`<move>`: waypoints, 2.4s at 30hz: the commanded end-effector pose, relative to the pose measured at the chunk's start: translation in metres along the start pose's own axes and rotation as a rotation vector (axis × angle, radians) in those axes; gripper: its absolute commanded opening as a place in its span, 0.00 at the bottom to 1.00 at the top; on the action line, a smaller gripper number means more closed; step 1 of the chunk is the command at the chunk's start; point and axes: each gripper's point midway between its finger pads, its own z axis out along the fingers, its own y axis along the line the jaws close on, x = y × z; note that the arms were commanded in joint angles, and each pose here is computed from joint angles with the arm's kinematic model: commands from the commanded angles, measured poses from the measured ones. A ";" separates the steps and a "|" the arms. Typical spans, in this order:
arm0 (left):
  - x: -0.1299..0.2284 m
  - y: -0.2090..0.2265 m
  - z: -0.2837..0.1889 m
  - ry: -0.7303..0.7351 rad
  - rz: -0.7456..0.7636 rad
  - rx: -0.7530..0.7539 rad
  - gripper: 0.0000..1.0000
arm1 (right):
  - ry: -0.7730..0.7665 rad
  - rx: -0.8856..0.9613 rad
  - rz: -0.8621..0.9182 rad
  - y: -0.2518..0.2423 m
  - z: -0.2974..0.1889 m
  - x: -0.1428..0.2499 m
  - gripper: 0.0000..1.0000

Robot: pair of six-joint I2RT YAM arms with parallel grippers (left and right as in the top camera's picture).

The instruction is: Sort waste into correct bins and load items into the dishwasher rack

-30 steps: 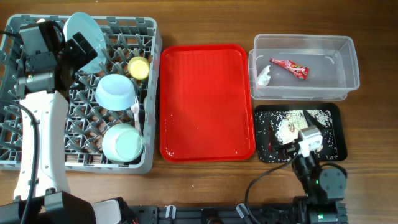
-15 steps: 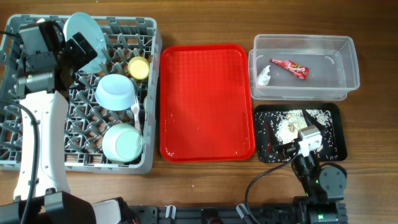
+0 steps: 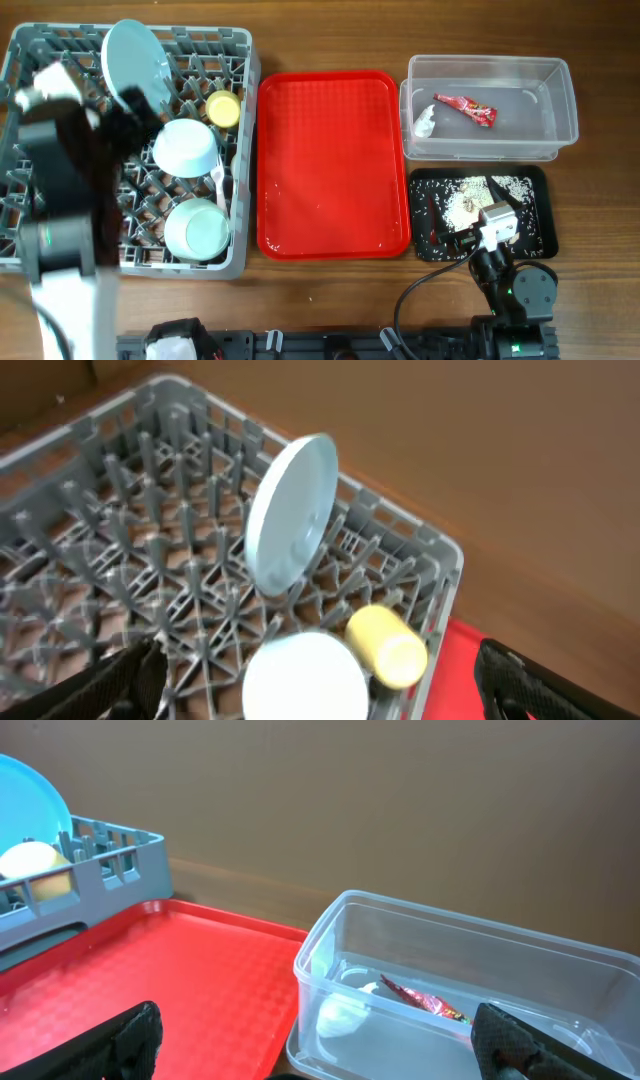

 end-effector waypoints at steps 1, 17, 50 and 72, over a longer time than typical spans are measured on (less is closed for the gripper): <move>0.052 0.031 -0.017 0.004 0.005 -0.049 1.00 | -0.003 -0.005 0.007 0.000 0.000 -0.001 1.00; 0.137 0.006 -0.022 -0.436 0.012 0.460 1.00 | -0.003 -0.005 0.007 0.000 0.000 -0.001 1.00; 0.179 0.005 -0.002 -0.360 0.209 0.437 1.00 | -0.003 -0.005 0.008 0.000 0.000 -0.001 1.00; 0.179 0.005 -0.002 -0.360 0.209 0.436 1.00 | -0.003 -0.005 0.007 0.001 0.000 -0.001 1.00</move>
